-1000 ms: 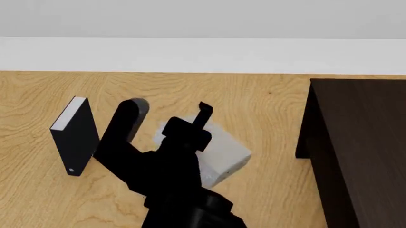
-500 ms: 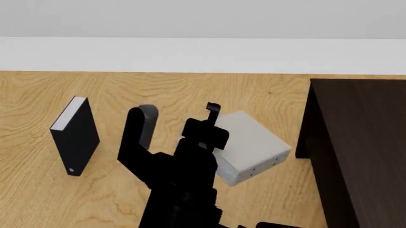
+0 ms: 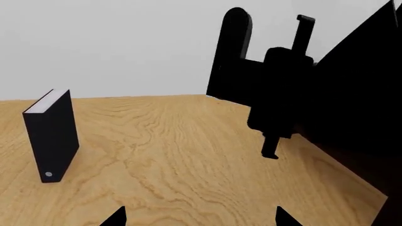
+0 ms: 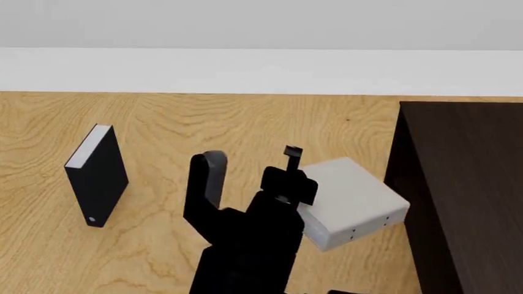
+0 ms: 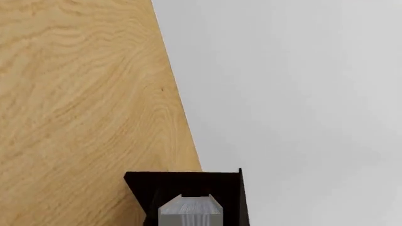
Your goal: Pick up the book on the right and place it on the cabinet shelf.
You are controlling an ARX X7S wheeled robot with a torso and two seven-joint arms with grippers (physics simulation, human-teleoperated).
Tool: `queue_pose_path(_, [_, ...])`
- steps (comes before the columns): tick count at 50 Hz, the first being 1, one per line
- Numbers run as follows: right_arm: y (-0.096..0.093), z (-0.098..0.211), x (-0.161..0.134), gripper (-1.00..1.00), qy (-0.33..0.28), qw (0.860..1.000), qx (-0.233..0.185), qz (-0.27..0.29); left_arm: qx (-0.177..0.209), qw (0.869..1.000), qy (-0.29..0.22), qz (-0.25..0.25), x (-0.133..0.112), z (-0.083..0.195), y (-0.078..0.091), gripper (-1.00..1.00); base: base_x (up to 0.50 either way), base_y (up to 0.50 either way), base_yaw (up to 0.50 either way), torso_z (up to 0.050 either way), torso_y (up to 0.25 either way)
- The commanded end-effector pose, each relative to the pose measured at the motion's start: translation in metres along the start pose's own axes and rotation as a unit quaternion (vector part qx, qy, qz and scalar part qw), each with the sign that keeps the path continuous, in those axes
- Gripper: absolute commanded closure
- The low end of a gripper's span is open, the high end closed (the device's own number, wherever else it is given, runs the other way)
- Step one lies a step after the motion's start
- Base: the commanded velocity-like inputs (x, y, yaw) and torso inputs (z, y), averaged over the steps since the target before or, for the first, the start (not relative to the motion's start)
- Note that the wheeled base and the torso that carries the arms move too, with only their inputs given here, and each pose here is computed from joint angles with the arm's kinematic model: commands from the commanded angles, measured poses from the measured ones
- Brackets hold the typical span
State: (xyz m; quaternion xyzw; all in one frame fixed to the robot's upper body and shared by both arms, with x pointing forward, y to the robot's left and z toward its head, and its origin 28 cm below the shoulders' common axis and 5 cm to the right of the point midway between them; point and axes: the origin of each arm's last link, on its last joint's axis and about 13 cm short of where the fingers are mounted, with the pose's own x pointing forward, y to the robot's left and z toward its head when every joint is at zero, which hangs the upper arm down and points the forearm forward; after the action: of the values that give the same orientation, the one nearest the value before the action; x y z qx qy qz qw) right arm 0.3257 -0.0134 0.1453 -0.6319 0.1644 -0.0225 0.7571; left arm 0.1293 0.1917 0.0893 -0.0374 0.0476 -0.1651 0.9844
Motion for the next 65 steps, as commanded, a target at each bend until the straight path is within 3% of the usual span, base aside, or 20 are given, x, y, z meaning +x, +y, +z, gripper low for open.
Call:
queue_pose_path(1, [-0.005,-0.008,0.007,1.0,0.027,0.998,-0.019,-0.058,0.001,1.0,-0.001,0.0,0.0,0.001,0.0,-1.0,0.0,0.0,0.0,0.0,0.01])
queue_pose_path(14, [0.007,-0.016,0.01,1.0,0.038,0.998,0.001,-0.043,0.004,1.0,0.0,-0.001,0.0,0.001,0.0,-1.0,0.0,0.0,0.0,0.0,0.001])
queue_pose_path(27, [0.016,-0.025,0.011,1.0,0.059,0.997,-0.005,-0.041,0.001,1.0,0.001,-0.002,0.0,0.0,-0.001,-1.0,0.0,0.0,0.0,0.0,0.002])
queue_pose_path(44, [0.03,-0.036,0.017,1.0,0.094,0.993,-0.048,-0.056,0.003,1.0,0.001,-0.003,0.0,0.0,-0.002,-1.0,0.0,0.0,0.0,0.001,0.001])
queue_pose_path(53, [0.037,-0.041,0.021,1.0,0.108,0.991,-0.051,-0.059,0.004,1.0,0.002,-0.004,-0.001,0.0,-0.002,-1.0,0.0,0.0,0.0,0.0,0.001])
queue_pose_path(65, [0.037,-0.051,0.025,1.0,0.148,0.981,-0.078,-0.099,0.003,1.0,0.001,-0.006,0.0,0.0,-0.002,-1.0,0.0,0.0,0.0,0.001,0.002])
